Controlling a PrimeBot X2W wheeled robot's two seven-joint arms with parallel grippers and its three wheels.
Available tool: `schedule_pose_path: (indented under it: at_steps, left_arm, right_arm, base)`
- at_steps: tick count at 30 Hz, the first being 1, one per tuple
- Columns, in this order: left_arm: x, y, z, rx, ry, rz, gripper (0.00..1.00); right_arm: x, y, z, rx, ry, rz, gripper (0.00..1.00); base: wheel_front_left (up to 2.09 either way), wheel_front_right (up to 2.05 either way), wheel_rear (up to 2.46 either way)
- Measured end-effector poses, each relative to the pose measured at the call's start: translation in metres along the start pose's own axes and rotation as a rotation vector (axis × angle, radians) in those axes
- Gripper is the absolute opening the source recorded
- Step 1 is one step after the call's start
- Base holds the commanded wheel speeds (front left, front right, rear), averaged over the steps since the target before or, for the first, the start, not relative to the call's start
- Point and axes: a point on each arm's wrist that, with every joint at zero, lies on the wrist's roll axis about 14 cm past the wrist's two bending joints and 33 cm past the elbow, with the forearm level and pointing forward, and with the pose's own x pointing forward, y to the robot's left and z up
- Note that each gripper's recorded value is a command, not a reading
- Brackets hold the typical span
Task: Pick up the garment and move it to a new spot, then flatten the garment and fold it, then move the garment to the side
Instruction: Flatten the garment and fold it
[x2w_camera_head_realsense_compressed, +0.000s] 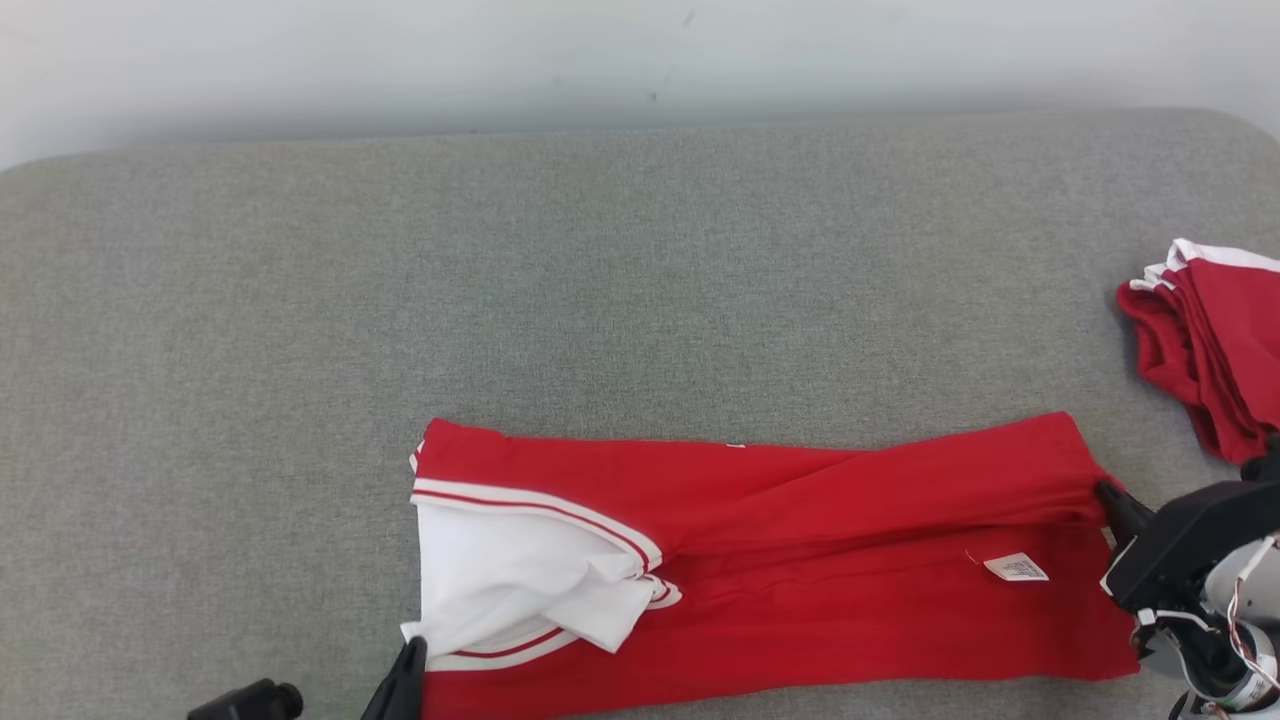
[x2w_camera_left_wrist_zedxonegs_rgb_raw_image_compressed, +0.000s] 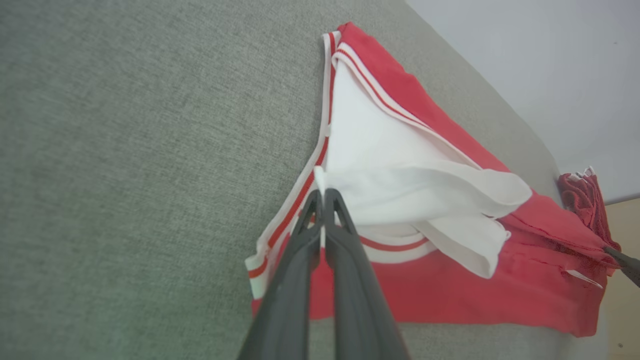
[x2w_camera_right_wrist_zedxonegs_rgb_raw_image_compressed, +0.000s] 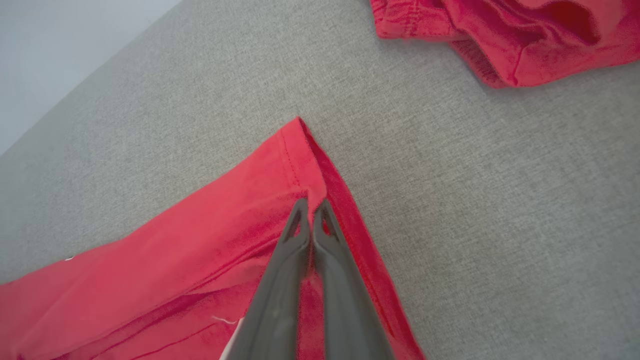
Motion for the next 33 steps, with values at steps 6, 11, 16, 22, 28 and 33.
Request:
schedule_pose_path:
  at_steps: [6, 11, 16, 22, 28, 33]
  left_arm:
    - [-0.004, -0.004, -0.007, 0.114, -0.005, -0.023, 1.00]
    - [-0.007, -0.007, 0.014, 0.177, -0.116, -0.029, 1.00]
    - [-0.015, -0.023, 0.066, 0.237, -0.333, -0.047, 1.00]
    - [-0.042, -0.033, 0.098, 0.345, -0.530, -0.046, 1.00]
    - [-0.064, -0.043, 0.121, 0.481, -0.675, -0.023, 1.00]
    - [-0.064, -0.039, 0.114, 0.538, -0.659, -0.004, 1.00]
  right_arm:
    - [-0.002, -0.005, -0.005, 0.043, -0.028, 0.006, 1.00]
    - [-0.009, -0.009, -0.002, 0.093, -0.116, 0.025, 1.00]
    - [-0.022, -0.005, 0.013, 0.146, -0.281, 0.071, 1.00]
    - [-0.033, 0.000, 0.002, 0.187, -0.366, 0.108, 1.00]
    - [-0.042, 0.001, -0.005, 0.164, -0.411, 0.111, 1.00]
    - [-0.045, -0.003, -0.002, 0.112, -0.432, 0.086, 1.00]
  base:
    - [0.00, 0.00, 0.00]
    - [0.00, 0.00, 0.00]
    - [0.00, 0.00, 0.00]
    - [0.00, 0.00, 0.00]
    - [0.00, 0.00, 0.00]
    - [0.00, 0.00, 0.00]
